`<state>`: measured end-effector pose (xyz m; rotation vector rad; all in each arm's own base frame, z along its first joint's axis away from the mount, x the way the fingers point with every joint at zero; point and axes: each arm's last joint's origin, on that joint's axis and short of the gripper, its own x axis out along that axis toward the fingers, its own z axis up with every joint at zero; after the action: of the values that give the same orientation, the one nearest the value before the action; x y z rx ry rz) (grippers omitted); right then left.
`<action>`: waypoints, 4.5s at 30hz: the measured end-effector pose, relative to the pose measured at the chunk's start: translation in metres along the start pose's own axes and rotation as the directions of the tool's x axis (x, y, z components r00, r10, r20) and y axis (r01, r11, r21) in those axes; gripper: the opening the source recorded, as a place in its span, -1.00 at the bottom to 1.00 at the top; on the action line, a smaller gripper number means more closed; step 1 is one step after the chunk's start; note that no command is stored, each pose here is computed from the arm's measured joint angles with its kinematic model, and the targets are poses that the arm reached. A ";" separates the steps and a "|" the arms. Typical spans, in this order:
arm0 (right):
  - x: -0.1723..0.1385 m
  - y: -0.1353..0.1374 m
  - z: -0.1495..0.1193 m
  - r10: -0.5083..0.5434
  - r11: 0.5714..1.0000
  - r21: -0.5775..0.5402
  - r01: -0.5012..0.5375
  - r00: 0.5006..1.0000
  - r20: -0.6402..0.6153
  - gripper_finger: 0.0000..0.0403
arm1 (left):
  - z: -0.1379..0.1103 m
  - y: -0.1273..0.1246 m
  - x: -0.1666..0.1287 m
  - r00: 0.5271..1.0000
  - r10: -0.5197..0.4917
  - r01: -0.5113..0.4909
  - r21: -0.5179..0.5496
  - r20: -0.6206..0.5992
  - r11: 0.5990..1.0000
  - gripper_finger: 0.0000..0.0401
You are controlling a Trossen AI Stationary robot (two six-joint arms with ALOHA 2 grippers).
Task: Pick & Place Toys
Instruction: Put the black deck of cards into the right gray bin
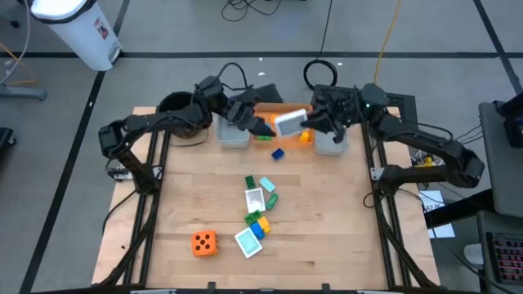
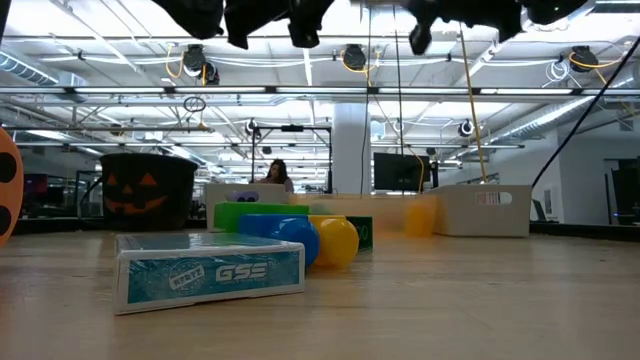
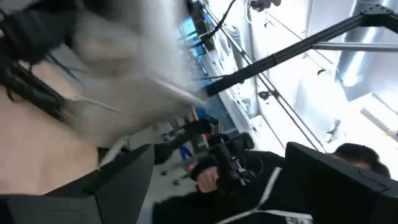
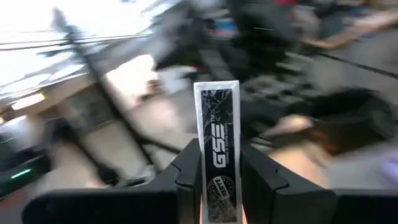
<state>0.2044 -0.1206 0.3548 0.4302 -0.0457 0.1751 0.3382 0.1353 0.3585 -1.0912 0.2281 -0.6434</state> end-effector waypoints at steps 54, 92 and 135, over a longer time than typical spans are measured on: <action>-0.018 -0.060 0.027 -0.847 0.238 -0.050 0.970 0.182 -0.499 -0.73 | 0.024 -0.078 -0.109 0.907 0.087 -0.291 0.465 0.413 0.836 0.83; -0.018 -0.118 -0.051 -0.646 -0.159 -0.030 0.987 -0.127 -0.753 -0.73 | 0.006 -0.060 -0.159 0.799 0.434 -0.574 0.310 0.416 0.758 0.83; -0.045 -0.147 -0.067 -0.669 -0.219 0.136 0.966 -0.047 -0.741 -0.73 | 0.006 -0.060 -0.159 0.797 0.435 -0.572 0.290 0.419 0.767 0.83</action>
<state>0.1869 -0.2308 0.2295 1.1128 0.8639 -1.3457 0.1918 0.2145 0.3927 -0.6664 0.0865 0.0057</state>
